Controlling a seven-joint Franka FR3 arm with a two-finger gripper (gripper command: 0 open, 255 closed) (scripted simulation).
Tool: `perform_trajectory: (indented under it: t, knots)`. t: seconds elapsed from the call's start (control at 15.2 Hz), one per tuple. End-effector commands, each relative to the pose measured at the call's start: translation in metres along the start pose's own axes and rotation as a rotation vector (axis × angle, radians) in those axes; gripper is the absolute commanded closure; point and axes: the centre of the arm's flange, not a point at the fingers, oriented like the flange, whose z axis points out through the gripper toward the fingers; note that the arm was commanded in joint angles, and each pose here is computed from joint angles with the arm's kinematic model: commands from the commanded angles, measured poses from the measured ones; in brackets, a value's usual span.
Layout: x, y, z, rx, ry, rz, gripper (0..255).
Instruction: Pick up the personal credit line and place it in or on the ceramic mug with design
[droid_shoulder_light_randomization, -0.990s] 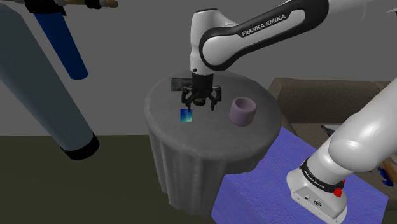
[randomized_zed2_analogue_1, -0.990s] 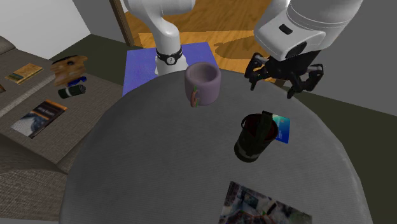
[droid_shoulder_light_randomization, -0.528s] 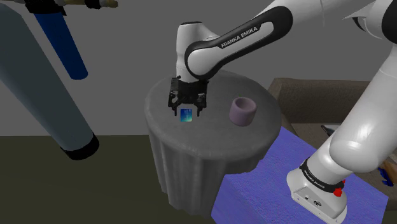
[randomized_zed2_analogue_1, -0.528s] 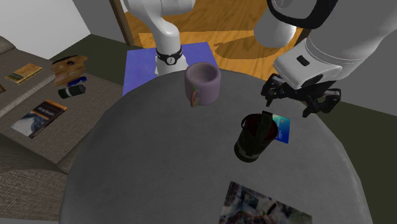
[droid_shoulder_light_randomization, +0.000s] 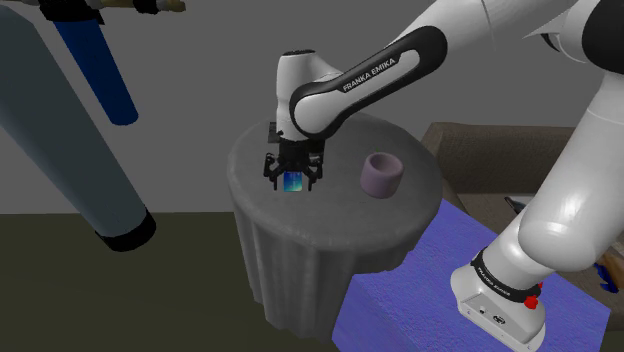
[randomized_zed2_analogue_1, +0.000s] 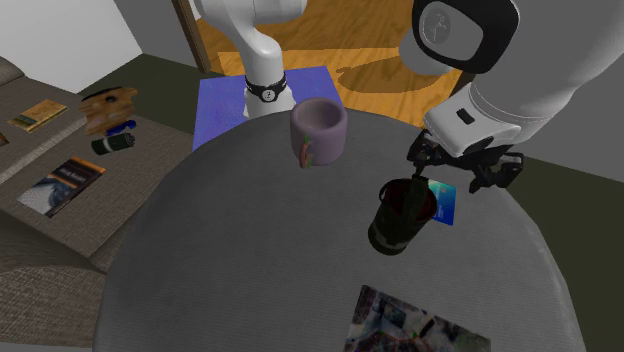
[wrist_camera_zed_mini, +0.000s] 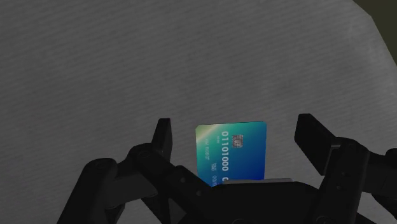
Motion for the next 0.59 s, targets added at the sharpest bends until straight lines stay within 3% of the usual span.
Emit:
perform_trajectory:
  t: [0.0,0.2,0.26,0.53]
  knots:
    - [-0.0003,0.0000,0.0007,0.000,0.000,0.000,0]
    - [-0.0003,0.0000,0.0007,0.000,0.000,0.000,0]
    - [-0.0003,0.0000,0.0007,0.000,0.000,0.000,255]
    - [-0.0003,-0.0008,0.0007,0.000,0.000,0.000,255]
